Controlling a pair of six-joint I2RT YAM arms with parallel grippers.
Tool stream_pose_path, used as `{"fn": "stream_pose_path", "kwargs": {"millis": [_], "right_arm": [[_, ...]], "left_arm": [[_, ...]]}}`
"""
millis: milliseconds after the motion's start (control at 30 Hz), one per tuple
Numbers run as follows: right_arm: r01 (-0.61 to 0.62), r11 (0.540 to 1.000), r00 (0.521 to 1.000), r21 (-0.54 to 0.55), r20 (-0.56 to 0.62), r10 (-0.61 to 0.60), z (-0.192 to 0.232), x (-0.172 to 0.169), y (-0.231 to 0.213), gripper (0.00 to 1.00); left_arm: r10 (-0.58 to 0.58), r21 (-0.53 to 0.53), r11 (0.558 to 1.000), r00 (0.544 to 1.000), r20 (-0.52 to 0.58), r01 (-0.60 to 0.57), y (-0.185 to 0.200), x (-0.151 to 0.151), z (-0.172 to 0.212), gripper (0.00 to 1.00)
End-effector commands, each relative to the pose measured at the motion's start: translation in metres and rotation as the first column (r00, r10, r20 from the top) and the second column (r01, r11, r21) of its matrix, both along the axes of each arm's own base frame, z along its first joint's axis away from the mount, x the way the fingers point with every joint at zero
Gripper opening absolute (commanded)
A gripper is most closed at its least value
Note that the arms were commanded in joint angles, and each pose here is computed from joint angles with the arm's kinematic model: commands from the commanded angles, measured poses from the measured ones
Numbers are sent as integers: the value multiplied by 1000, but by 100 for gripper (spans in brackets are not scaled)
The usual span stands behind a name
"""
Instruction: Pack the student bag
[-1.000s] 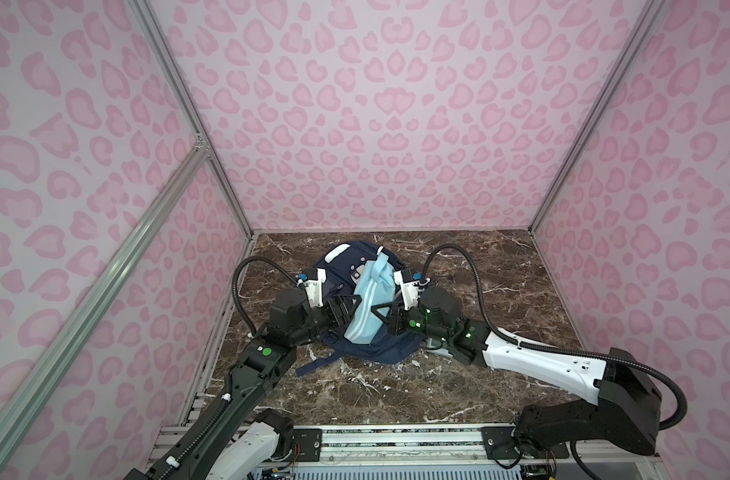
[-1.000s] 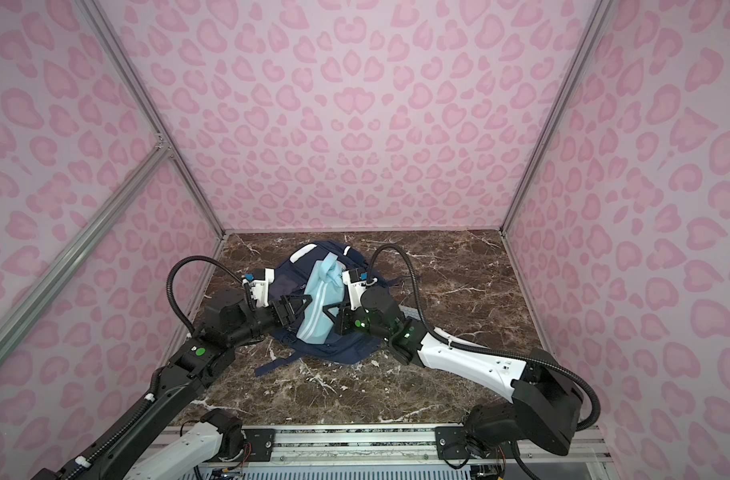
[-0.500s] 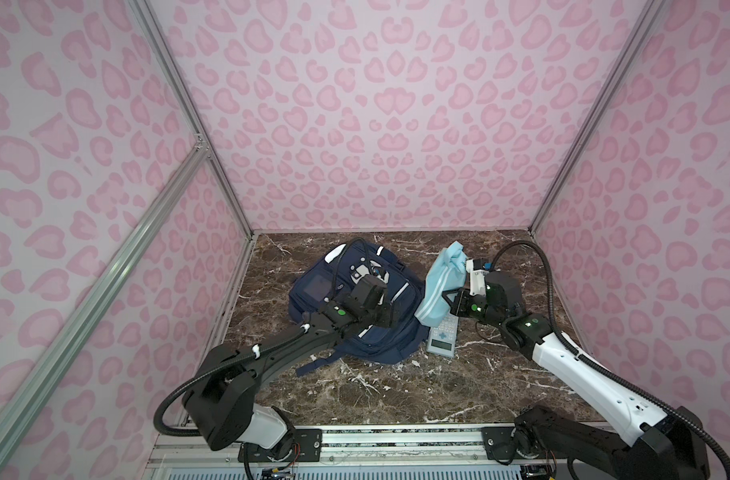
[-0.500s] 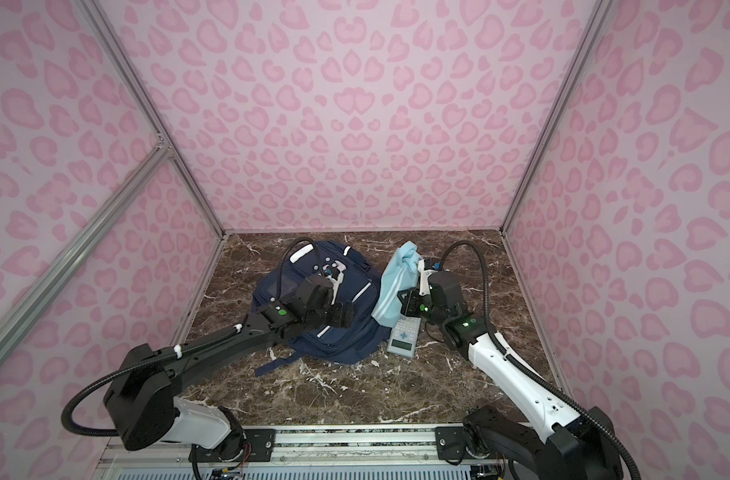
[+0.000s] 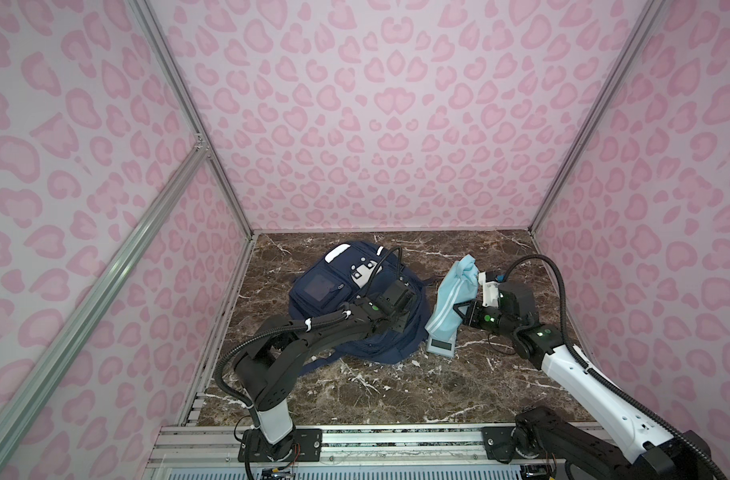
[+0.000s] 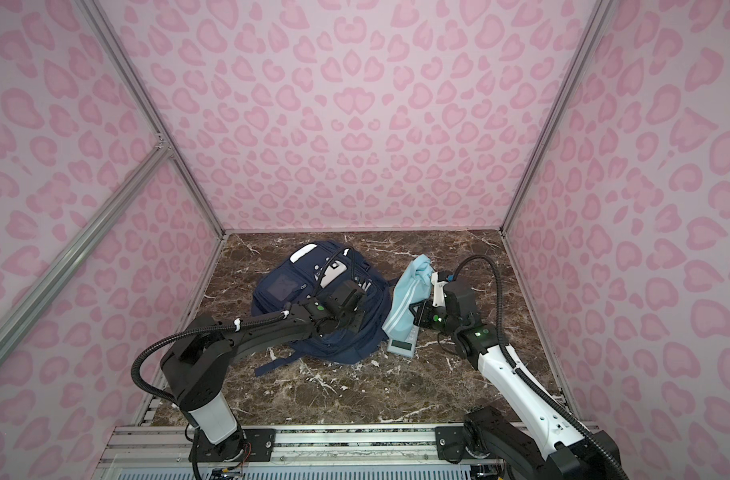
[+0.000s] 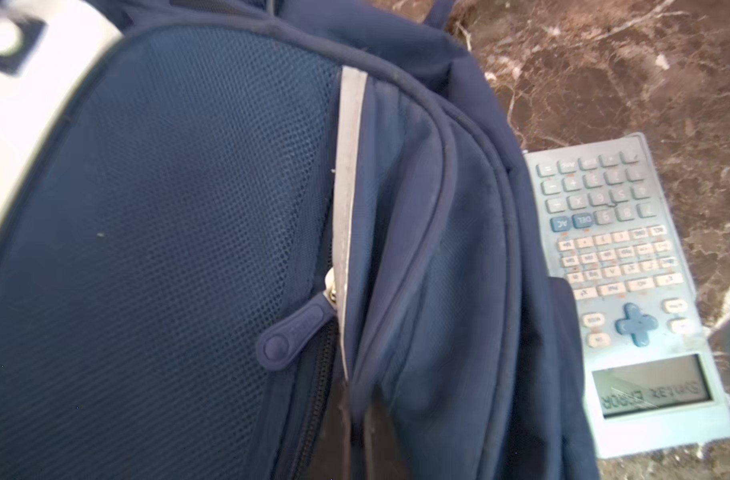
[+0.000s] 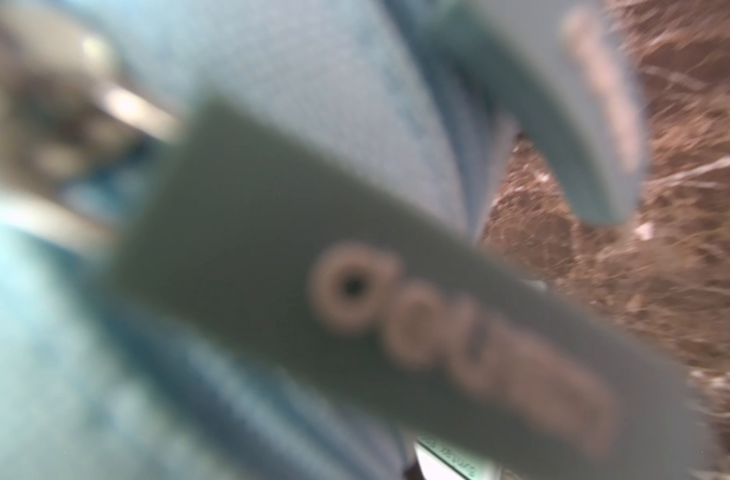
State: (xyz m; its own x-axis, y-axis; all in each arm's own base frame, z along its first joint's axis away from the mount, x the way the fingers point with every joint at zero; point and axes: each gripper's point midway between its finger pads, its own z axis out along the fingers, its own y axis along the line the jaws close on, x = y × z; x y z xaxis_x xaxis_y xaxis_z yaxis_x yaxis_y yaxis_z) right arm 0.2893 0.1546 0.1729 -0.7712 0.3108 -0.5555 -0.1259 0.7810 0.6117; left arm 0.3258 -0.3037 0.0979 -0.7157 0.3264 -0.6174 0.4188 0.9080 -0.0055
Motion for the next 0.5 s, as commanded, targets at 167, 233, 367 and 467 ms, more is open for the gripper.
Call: {"fn": "stream_pose_path", "kwargs": {"millis": [167, 233, 367, 467], "right_arm": [[-112, 960, 994, 256, 10, 113, 11, 7, 64, 0], [-146, 942, 989, 302, 11, 149, 11, 12, 82, 0], [-183, 903, 981, 389, 17, 191, 6, 31, 121, 0], [-183, 895, 979, 408, -9, 204, -11, 51, 152, 0]], "left_arm": [[-27, -369, 929, 999, -30, 14, 9, -1, 94, 4], [-38, -415, 910, 999, -31, 22, 14, 1, 107, 4], [-28, -458, 889, 999, -15, 18, 25, 4, 126, 3], [-17, -489, 872, 1000, 10, 20, 30, 6, 141, 3]]}}
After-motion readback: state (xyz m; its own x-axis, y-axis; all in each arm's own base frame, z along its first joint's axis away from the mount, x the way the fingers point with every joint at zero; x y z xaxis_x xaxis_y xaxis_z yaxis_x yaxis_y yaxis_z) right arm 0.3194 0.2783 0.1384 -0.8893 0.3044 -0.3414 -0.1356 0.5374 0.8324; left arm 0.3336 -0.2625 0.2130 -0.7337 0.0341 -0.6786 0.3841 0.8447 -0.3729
